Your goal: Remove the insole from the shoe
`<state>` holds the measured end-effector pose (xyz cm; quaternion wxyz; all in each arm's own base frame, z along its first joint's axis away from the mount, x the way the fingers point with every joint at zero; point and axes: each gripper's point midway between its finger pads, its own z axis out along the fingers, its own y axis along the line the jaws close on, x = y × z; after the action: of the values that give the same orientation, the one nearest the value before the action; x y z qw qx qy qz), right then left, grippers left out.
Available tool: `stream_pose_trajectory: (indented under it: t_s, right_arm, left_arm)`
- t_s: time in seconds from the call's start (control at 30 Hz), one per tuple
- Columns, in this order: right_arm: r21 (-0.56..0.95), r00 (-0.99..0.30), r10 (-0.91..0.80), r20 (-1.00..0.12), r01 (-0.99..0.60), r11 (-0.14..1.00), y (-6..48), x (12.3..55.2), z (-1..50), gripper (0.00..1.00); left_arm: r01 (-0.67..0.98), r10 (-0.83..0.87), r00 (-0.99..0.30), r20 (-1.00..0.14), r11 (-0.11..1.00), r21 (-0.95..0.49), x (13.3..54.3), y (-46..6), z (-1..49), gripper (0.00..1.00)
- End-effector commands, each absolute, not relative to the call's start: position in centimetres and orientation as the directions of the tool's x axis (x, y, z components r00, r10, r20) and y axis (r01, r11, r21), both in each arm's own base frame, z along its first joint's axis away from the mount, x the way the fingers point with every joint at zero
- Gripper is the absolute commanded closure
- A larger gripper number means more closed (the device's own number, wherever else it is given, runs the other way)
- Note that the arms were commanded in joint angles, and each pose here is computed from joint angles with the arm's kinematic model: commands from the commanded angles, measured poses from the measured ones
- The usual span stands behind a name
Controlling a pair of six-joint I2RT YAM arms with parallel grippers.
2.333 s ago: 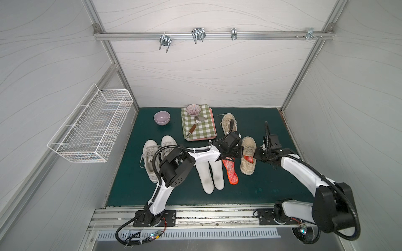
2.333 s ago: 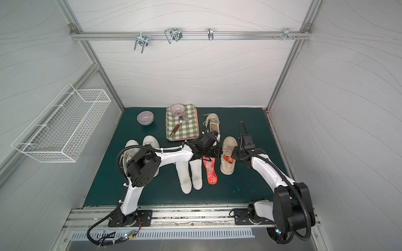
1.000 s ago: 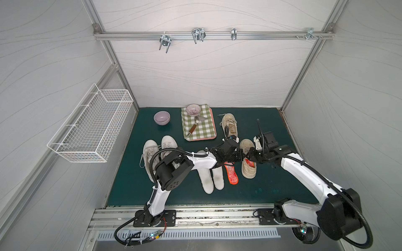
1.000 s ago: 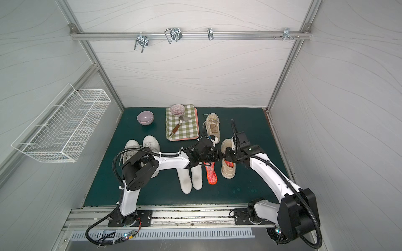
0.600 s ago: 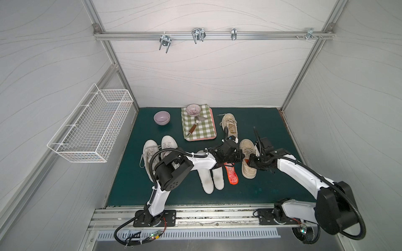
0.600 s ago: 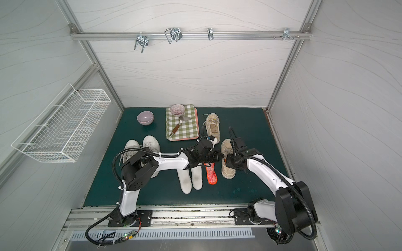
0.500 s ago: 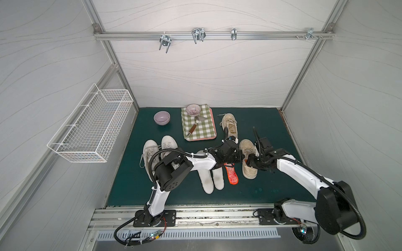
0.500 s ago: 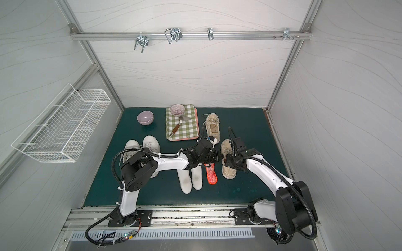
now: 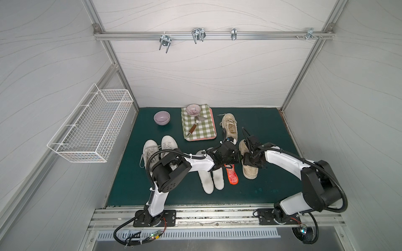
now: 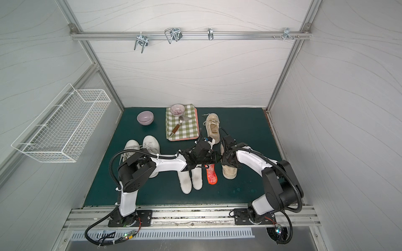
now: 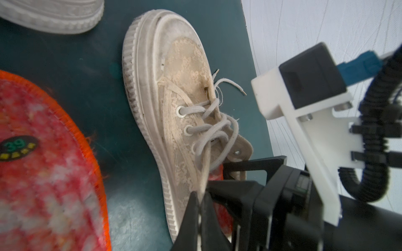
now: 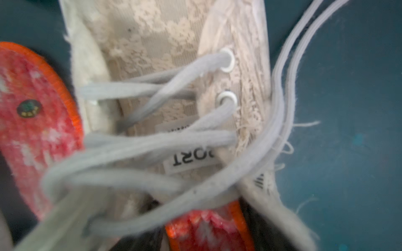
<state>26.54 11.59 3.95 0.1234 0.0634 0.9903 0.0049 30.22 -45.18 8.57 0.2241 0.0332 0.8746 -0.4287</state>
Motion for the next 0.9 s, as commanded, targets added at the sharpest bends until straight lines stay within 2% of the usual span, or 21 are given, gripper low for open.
stream_pose_trajectory:
  t_s: [0.0,0.2,0.33,0.43,0.53,0.63,0.77,0.87]
  right_arm:
    - [-0.081,-0.989,0.121,-0.089,0.128,0.988,10.3,23.5,-0.3,0.36]
    - [-0.134,-0.987,0.098,-0.126,0.115,0.984,11.1,24.7,-0.3,0.39]
    - [-0.153,-0.984,0.080,-0.161,0.105,0.983,11.1,25.5,-0.2,0.64]
    - [-0.156,-0.982,0.073,-0.174,0.101,0.983,11.1,25.8,-0.2,0.71]
    - [-0.137,-0.978,0.073,-0.193,0.100,0.986,11.3,26.0,0.1,0.86]
    - [-0.104,-0.970,0.074,-0.230,0.100,0.990,11.5,26.0,0.8,0.97]
    - [-0.027,-0.952,0.101,-0.291,0.113,0.993,11.6,26.0,2.2,1.00]
    - [0.091,-0.934,0.162,-0.319,0.140,0.986,11.7,26.0,3.5,1.00]
  left_arm:
    - [0.271,-0.221,-0.856,-0.467,0.577,-0.770,31.9,-44.9,12.7,1.00]
    - [0.275,-0.230,-0.852,-0.471,0.568,-0.776,31.9,-44.7,13.4,1.00]
    - [0.279,-0.233,-0.849,-0.474,0.565,-0.776,31.9,-44.6,13.7,1.00]
    - [0.273,-0.239,-0.847,-0.475,0.571,-0.774,32.1,-44.2,13.6,1.00]
    - [0.268,-0.245,-0.845,-0.476,0.575,-0.773,32.2,-43.9,13.6,1.00]
    - [0.260,-0.252,-0.843,-0.475,0.583,-0.770,32.6,-43.6,13.3,1.00]
    - [0.243,-0.257,-0.841,-0.476,0.607,-0.757,32.9,-43.0,12.5,1.00]
    - [0.232,-0.261,-0.839,-0.477,0.622,-0.748,33.1,-42.5,12.1,1.00]
